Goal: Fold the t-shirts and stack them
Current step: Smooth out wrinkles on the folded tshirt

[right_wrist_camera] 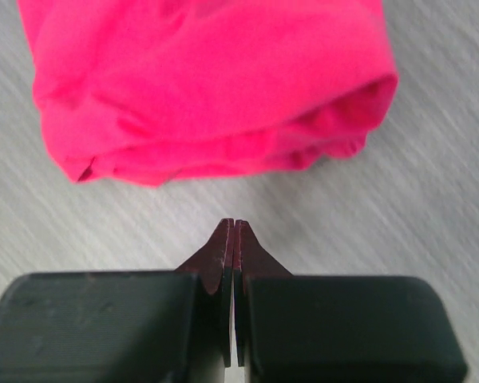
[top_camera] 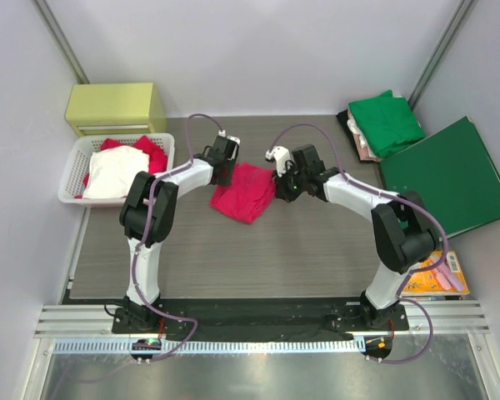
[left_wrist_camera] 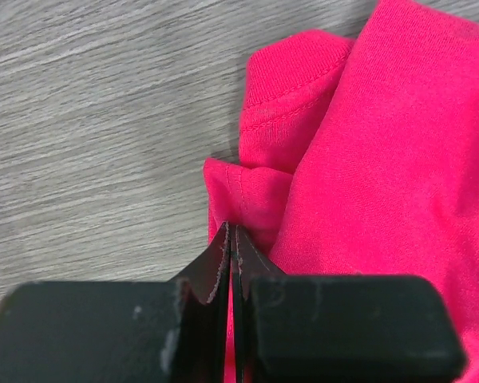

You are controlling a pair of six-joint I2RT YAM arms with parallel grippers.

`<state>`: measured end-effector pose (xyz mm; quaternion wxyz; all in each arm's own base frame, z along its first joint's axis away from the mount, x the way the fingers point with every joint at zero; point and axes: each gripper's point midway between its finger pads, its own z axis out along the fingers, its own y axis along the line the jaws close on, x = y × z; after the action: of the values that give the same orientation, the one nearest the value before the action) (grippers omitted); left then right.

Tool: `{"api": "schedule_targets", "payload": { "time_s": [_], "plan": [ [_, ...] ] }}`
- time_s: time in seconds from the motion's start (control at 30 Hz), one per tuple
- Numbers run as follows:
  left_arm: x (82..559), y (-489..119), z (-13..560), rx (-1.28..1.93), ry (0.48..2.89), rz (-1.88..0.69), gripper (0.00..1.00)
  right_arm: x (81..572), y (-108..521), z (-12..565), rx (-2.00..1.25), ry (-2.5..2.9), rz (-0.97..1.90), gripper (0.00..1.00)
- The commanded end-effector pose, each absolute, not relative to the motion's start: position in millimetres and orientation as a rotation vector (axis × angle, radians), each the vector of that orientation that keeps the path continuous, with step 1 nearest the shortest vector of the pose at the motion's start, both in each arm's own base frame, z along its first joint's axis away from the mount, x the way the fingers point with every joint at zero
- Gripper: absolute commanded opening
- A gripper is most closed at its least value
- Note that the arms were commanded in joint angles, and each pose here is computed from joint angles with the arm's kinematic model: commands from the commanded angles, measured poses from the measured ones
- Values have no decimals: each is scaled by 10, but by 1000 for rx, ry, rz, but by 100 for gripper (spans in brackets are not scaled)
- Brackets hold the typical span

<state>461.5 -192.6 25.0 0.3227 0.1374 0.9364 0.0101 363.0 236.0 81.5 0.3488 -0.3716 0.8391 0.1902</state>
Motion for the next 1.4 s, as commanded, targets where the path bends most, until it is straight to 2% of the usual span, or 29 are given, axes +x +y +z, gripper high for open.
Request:
{"api": "schedule_targets", "payload": {
  "time_s": [0.0,0.27,0.57,0.77,1.07,1.37],
  "plan": [
    [4554,-1926,154,350,2494,-6,0,4003,2683,1220,-935,2031,525,1],
    [4460,-1928,82,372,2517,-23,0,4279,2972,1310,-942,1989,538,1],
    [4456,-1937,97,367,2517,-37,0,4085,3014,462,-972,2174,595,1],
    [4444,-1960,44,361,2531,-52,0,3847,2878,206,-998,2231,585,1],
    [4426,-1957,63,364,2531,-55,0,3610,2664,241,-1025,2234,533,1],
    [4421,-1977,80,368,2528,-67,0,3584,2606,435,-1011,2208,527,1]
  ]
}}
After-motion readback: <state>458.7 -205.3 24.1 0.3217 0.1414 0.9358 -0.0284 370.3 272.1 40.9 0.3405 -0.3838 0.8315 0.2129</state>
